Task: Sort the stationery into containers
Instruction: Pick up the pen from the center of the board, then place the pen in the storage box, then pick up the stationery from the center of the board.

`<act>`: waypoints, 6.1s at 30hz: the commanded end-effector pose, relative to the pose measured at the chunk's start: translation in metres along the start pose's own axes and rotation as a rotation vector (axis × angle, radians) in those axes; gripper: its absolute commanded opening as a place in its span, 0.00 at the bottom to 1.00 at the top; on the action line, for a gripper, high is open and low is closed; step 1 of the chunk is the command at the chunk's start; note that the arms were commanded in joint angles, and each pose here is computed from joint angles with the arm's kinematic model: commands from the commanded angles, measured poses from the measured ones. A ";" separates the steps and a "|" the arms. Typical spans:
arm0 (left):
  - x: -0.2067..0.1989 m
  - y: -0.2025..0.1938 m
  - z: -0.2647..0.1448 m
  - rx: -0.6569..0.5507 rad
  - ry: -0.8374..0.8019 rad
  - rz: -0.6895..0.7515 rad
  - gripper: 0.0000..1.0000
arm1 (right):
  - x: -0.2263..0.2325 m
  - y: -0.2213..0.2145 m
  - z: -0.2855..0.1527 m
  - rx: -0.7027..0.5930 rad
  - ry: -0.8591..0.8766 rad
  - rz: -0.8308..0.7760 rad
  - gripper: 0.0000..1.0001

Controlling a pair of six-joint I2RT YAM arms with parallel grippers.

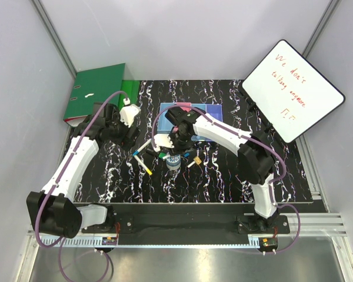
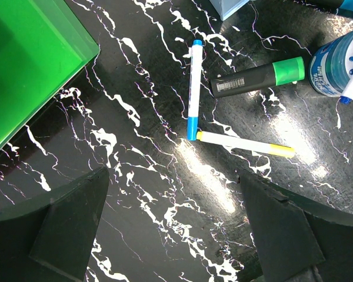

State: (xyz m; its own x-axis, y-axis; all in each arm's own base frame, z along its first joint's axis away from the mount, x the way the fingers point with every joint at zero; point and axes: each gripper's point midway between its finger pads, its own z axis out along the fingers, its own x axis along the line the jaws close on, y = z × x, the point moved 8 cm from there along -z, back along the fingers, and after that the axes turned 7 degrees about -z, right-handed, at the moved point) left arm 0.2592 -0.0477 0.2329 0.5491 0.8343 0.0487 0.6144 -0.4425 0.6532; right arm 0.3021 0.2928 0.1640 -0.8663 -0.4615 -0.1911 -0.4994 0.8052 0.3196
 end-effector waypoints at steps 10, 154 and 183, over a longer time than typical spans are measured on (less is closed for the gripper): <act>-0.001 0.008 0.000 -0.058 -0.003 0.015 0.99 | -0.011 0.008 0.009 -0.036 -0.047 0.007 0.39; -0.006 0.015 -0.008 -0.051 0.021 0.049 0.99 | 0.082 -0.059 0.001 -0.076 -0.343 1.102 0.63; -0.005 0.004 0.002 -0.037 0.025 0.088 0.99 | 0.061 -0.050 0.034 -0.046 -0.339 1.086 0.34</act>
State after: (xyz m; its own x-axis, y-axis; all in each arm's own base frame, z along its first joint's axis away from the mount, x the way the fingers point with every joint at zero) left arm 0.2540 -0.0542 0.2300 0.5885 0.8042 0.0833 0.5844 -0.4943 0.6435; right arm 0.2644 0.2231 0.0935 -0.7976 0.6032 0.0063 0.5414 0.7112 0.4485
